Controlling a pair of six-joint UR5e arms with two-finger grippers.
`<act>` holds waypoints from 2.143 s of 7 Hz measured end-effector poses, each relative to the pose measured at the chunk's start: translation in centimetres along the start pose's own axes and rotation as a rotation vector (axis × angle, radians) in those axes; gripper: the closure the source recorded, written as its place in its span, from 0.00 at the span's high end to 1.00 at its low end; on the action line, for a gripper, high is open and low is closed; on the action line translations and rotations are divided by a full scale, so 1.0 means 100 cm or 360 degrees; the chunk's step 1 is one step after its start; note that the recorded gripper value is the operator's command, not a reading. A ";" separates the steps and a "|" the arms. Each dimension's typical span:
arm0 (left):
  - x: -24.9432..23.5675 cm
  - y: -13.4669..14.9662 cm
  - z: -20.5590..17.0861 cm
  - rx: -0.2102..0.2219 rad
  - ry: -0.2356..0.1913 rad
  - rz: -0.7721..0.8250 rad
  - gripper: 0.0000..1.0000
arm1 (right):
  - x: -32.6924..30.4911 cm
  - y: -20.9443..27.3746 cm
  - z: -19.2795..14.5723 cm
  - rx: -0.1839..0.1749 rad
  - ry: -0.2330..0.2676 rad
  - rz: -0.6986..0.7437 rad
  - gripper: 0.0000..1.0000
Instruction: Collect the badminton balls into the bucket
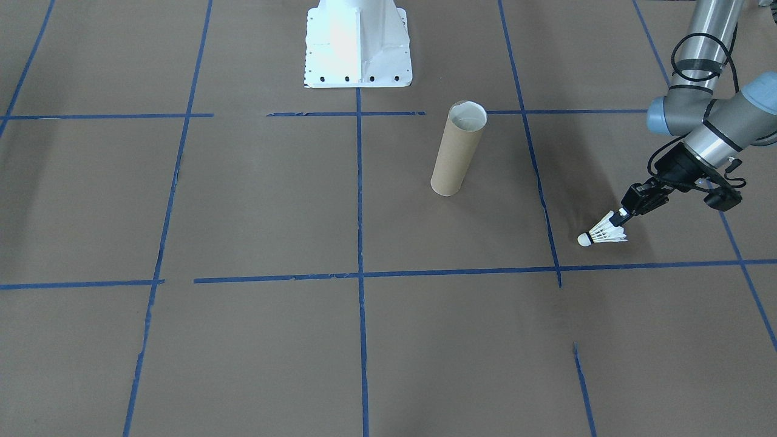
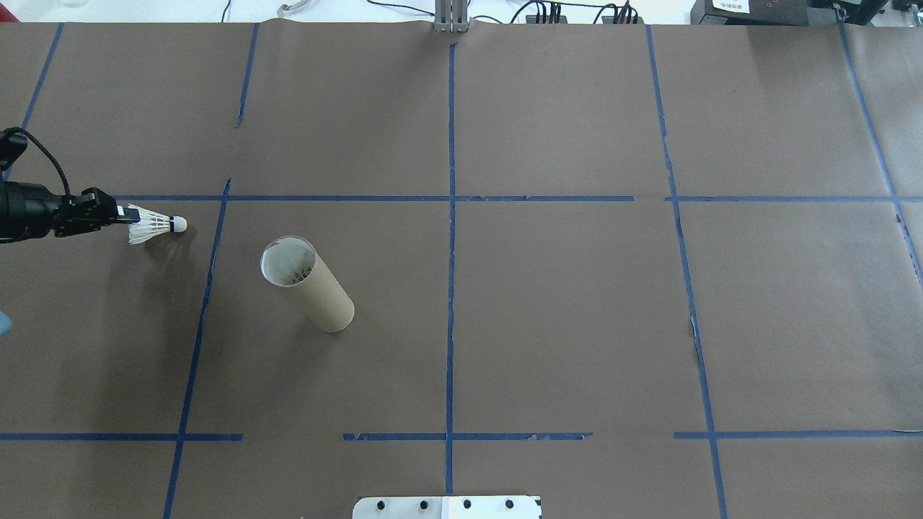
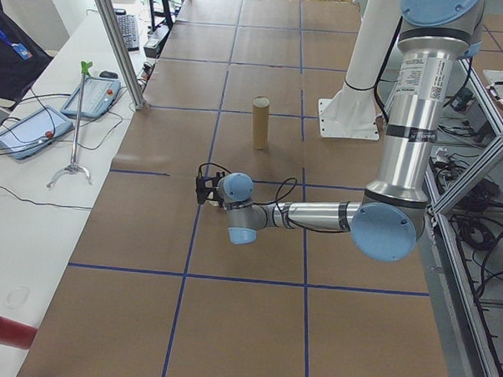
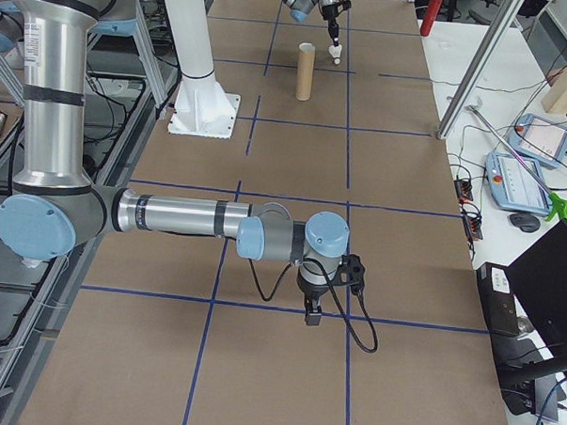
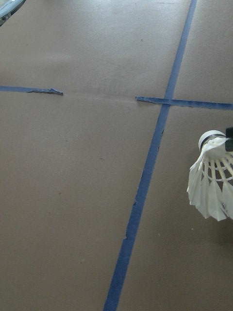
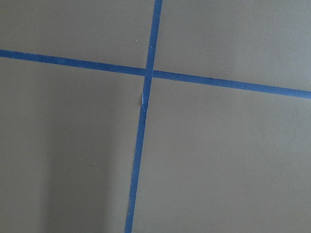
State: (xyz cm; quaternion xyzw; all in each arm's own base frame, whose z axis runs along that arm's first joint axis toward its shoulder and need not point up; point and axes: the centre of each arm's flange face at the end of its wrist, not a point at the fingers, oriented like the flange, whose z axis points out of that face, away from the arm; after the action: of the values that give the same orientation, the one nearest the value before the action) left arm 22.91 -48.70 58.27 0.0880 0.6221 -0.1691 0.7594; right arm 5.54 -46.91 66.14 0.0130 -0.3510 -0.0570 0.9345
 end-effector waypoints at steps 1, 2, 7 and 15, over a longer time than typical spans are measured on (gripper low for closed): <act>0.002 -0.009 -0.008 -0.0010 -0.0023 -0.0024 0.00 | 0.000 0.000 0.000 0.0000 0.0000 0.0000 1.00; 0.013 -0.022 -0.021 -0.0040 -0.0065 -0.0052 0.00 | 0.000 0.000 0.000 0.0000 0.0000 0.0000 1.00; 0.158 -0.035 -0.083 -0.0139 -0.0414 0.0097 0.00 | 0.000 0.000 0.000 0.0000 0.0000 0.0000 1.00; 0.412 0.005 -0.137 -0.0120 -0.1137 0.0192 0.00 | 0.000 0.000 0.000 0.0000 0.0000 0.0000 1.00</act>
State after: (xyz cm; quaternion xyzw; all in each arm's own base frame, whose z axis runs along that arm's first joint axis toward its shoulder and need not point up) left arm 17.47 -49.57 15.23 0.0318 0.3169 -0.1208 0.9402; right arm 5.54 -46.91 66.13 0.0131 -0.3510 -0.0570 0.9345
